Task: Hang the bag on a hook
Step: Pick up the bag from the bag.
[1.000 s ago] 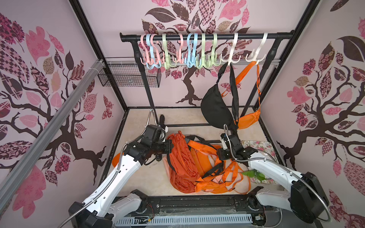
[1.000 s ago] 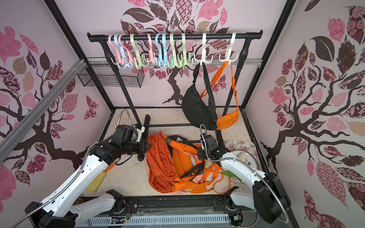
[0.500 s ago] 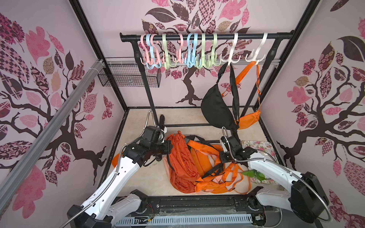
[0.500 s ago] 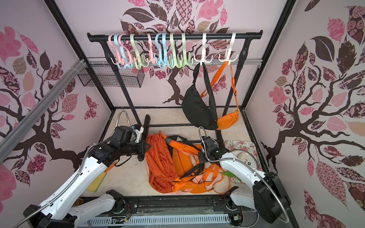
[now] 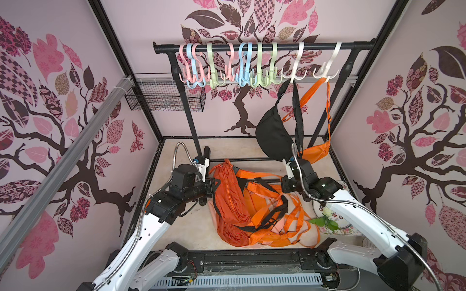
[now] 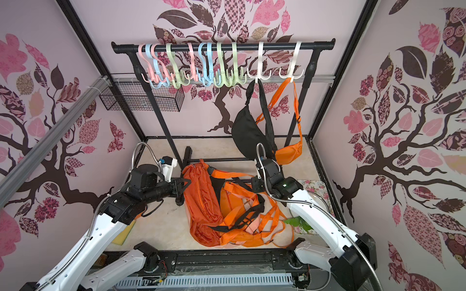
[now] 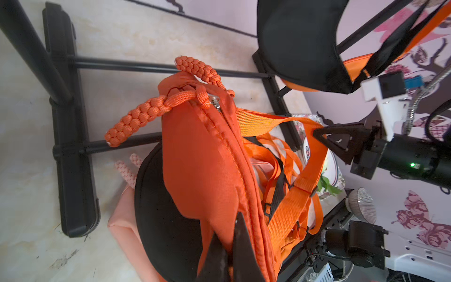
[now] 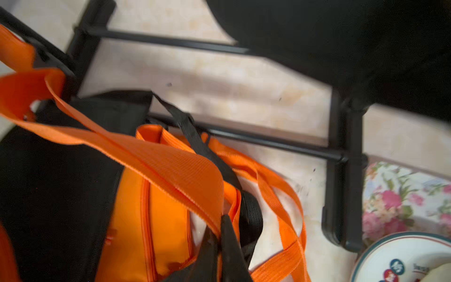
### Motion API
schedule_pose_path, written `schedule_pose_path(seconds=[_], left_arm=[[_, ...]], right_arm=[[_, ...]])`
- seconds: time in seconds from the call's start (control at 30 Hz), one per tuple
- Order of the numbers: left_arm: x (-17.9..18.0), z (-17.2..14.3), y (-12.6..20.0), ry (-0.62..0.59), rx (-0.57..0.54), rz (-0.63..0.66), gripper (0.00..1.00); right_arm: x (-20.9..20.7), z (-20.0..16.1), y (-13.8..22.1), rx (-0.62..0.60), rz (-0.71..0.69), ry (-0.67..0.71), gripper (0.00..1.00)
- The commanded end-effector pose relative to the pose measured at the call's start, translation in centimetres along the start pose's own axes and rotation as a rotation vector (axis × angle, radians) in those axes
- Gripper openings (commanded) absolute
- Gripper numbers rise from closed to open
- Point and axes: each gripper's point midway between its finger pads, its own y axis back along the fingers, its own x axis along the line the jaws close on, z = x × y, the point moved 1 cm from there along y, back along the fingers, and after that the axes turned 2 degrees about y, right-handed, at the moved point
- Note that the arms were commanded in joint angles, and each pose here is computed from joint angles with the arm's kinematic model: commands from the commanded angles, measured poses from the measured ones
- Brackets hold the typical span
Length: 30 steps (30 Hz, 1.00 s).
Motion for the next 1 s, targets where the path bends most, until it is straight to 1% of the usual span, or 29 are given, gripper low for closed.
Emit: schedule_pose_path(seconds=[0.0, 0.13, 0.27, 0.47, 0.57, 0.77, 0.87, 0.97], left_arm=[[-1.7, 2.1, 1.2, -0.063, -0.129, -0.090, 0.00], [-3.2, 3.7, 3.2, -0.097, -0.235, -0.143, 0.00], [-4.7, 5.5, 5.5, -0.118, -0.357, -0.210, 0.00], [-6.9, 7.6, 8.6, -0.172, -0.484, -0.267, 0.00], [-8.0, 8.1, 9.7, -0.208, -0.534, -0.281, 0.00], [-10.6, 8.4, 10.7, -0.314, -0.578, -0.291, 0.00], [-11.1, 8.9, 11.5, -0.325, -0.613, -0.306, 0.00], [-11.5, 9.5, 12.0, -0.337, -0.640, -0.320, 0.00]], right_arm=[[-0.4, 5.3, 5.6, -0.186, -0.023, 0.007, 0.00], [-0.3, 10.4, 9.4, -0.341, -0.041, 0.035, 0.00], [-0.6, 15.9, 13.0, -0.517, -0.100, 0.069, 0.00], [0.6, 23.5, 17.0, -0.701, -0.116, 0.120, 0.00], [1.1, 26.9, 19.1, -0.802, -0.130, 0.140, 0.00], [2.5, 32.8, 21.7, -0.924, -0.147, 0.191, 0.00], [3.2, 35.1, 22.7, -0.984, -0.141, 0.209, 0.00], [3.6, 36.7, 22.7, -1.008, -0.156, 0.227, 0.00]])
